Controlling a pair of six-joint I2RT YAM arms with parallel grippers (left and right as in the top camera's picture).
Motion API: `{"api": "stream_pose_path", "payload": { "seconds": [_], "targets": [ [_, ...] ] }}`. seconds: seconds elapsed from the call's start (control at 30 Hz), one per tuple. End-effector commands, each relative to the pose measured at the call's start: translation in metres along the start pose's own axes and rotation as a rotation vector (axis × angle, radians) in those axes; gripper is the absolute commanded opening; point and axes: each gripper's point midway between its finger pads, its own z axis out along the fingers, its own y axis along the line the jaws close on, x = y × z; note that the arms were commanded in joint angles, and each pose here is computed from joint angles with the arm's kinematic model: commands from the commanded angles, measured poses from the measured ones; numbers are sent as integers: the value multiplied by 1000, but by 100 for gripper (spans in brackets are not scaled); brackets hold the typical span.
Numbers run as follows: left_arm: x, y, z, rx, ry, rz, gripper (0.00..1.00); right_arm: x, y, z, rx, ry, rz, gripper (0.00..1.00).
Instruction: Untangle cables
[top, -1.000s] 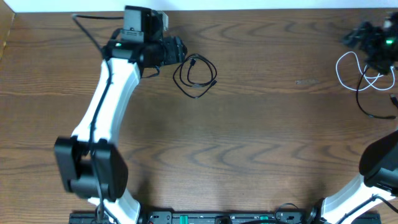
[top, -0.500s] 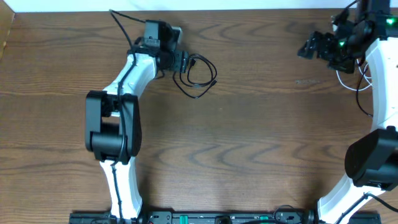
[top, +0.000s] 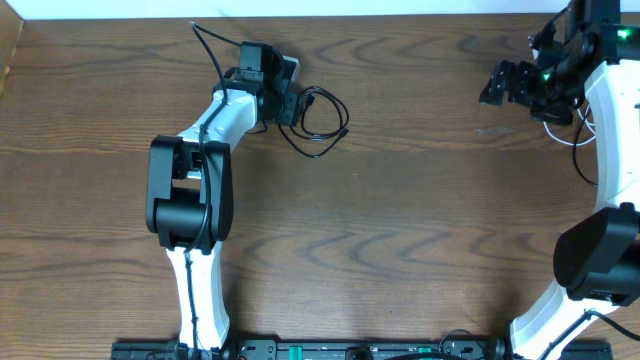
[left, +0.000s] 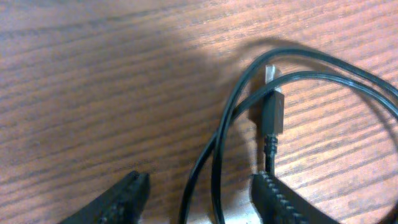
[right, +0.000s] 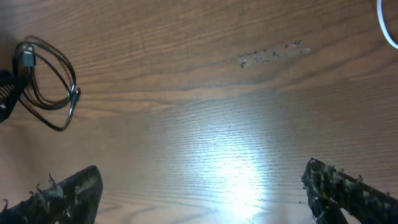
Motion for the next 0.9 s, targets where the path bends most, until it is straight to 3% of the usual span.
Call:
{"api": "stream_pose_path", "payload": {
  "seconds": [0.0, 0.17, 0.23, 0.3, 0.4, 0.6, 0.73, 0.87],
  "targets": [
    [54, -6, 20, 16, 178, -55, 44, 1, 10, -5, 18, -16, -48, 99],
    [116, -13, 21, 24, 402, -171, 34, 4, 17, -1, 23, -7, -72, 99],
    [144, -17, 18, 8, 491, -277, 10, 6, 23, 0, 19, -4, -84, 99],
    [165, -20, 16, -13, 546, -367, 7, 8, 30, 1, 2, 1, -96, 99],
    [173, -24, 12, -14, 577, -371, 7, 12, 50, 4, -57, 13, -125, 99],
    [116, -47, -29, 107, 419, -364, 7, 19, 98, 8, -173, 6, -246, 99],
    [33, -85, -115, 278, 130, -301, 7, 19, 135, 9, -257, -30, -322, 99],
    [-9, -106, -187, 350, -58, -307, 7, 14, 156, 6, -342, -62, -355, 99]
  ]
}}
